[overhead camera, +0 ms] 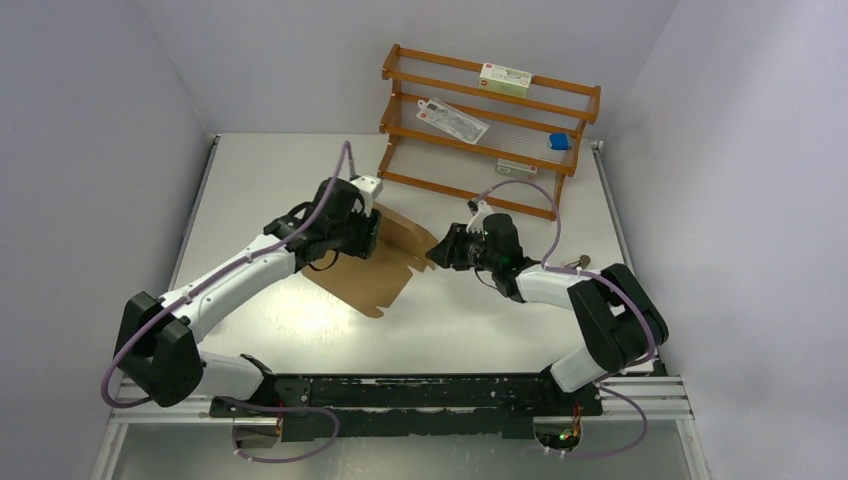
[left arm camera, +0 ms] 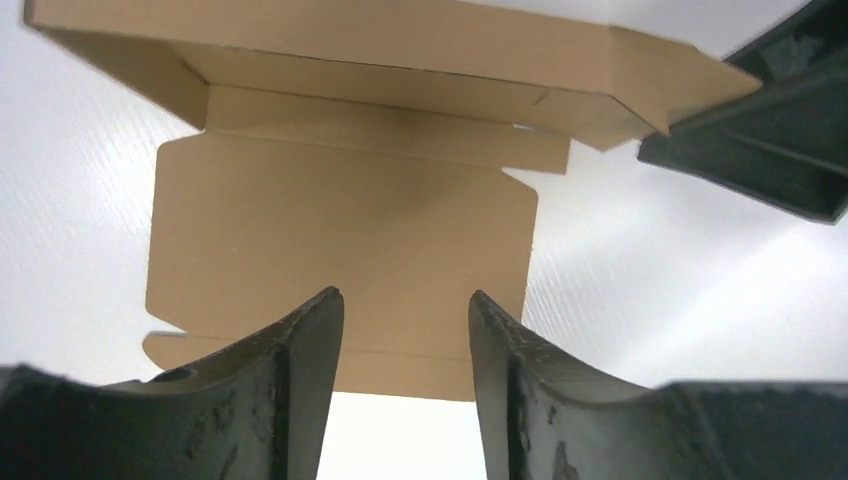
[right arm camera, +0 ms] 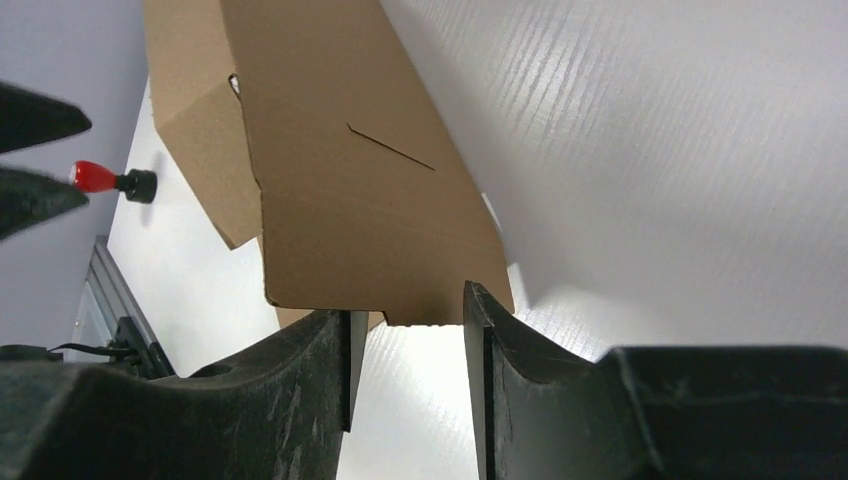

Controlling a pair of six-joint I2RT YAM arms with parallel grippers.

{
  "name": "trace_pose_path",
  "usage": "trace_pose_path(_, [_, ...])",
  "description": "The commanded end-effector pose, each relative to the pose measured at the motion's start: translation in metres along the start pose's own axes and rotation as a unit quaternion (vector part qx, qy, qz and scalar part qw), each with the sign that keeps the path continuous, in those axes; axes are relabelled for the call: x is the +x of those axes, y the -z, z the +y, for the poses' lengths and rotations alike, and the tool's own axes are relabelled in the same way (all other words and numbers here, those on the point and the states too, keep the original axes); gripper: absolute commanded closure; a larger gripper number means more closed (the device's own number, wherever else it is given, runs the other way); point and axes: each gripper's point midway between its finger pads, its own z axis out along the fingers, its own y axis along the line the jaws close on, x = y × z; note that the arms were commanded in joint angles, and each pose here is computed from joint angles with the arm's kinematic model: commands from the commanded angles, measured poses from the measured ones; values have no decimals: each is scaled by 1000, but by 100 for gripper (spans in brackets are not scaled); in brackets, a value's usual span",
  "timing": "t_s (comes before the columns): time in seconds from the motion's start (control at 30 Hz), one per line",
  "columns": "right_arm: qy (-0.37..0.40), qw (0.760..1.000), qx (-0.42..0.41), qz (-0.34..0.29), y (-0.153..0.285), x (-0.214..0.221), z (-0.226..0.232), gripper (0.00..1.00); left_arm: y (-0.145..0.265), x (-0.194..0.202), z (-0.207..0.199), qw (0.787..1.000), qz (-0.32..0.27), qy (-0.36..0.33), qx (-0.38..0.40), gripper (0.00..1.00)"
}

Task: Fold the paper box

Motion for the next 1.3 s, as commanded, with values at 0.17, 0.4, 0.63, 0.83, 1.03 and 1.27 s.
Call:
trace_pose_path(0.17, [18,1000,-18,-11,-4,-1,5,64,-10,11,-44,983,26,-178,-26,40])
trace_pose_path(0.4, [-1,1000,-23,0,3,0,11,76,-30,19,-69,953,28,-291,-80,38])
trace_pose_path(0.63, [-13,999,-36,18,6,3,19,85,-50,29,-79,919,42,-371,-125,35])
trace_pose_path(0.83, [-16,999,-38,26,6,6,18,87,-58,33,-77,890,60,-426,-147,32])
trace_pose_path(1.03, [-22,998,-48,33,4,8,20,87,-70,46,-86,892,67,-431,-117,31])
trace_pose_path(1.27, [-24,998,-43,30,7,6,16,87,-52,43,-83,925,37,-371,-78,31])
